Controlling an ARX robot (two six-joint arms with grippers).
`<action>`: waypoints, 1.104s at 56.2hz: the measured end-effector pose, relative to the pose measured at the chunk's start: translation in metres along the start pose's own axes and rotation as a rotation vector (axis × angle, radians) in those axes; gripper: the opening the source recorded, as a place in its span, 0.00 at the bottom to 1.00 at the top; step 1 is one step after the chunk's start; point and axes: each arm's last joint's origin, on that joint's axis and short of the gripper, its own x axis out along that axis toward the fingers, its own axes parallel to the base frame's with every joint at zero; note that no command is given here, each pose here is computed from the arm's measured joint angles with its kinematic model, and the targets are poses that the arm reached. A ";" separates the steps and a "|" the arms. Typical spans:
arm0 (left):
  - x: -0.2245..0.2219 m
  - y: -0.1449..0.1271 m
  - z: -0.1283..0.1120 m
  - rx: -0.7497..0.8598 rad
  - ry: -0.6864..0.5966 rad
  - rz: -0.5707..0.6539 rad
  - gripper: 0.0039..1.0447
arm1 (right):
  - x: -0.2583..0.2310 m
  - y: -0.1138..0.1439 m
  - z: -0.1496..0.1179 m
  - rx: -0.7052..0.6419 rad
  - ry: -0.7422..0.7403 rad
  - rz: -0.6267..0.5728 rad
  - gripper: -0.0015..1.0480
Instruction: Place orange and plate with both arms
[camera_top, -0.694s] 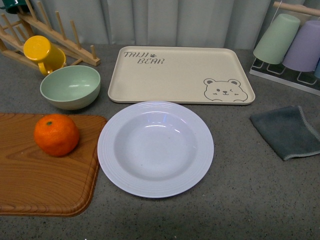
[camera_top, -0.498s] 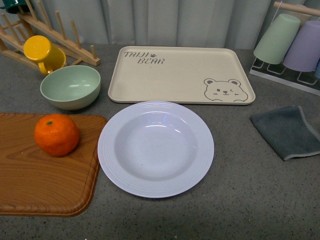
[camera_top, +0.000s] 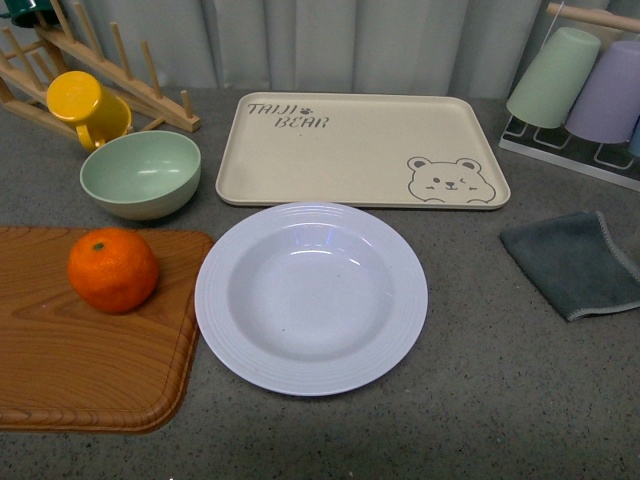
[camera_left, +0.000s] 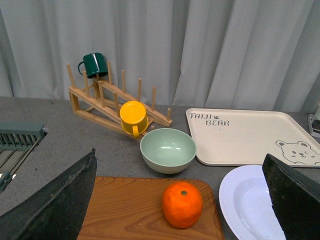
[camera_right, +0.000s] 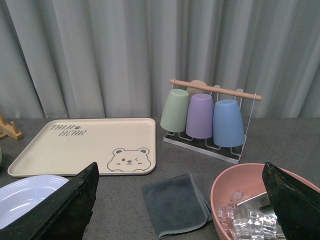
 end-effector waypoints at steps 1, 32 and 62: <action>0.000 0.000 0.000 0.000 0.000 0.000 0.94 | 0.000 0.000 0.000 0.000 0.000 0.000 0.91; 0.000 0.000 0.000 0.000 0.000 0.000 0.94 | 0.000 0.000 0.000 0.000 0.000 0.000 0.91; 0.000 0.000 0.000 0.000 0.000 0.000 0.94 | 0.000 0.000 0.000 0.000 0.000 0.000 0.91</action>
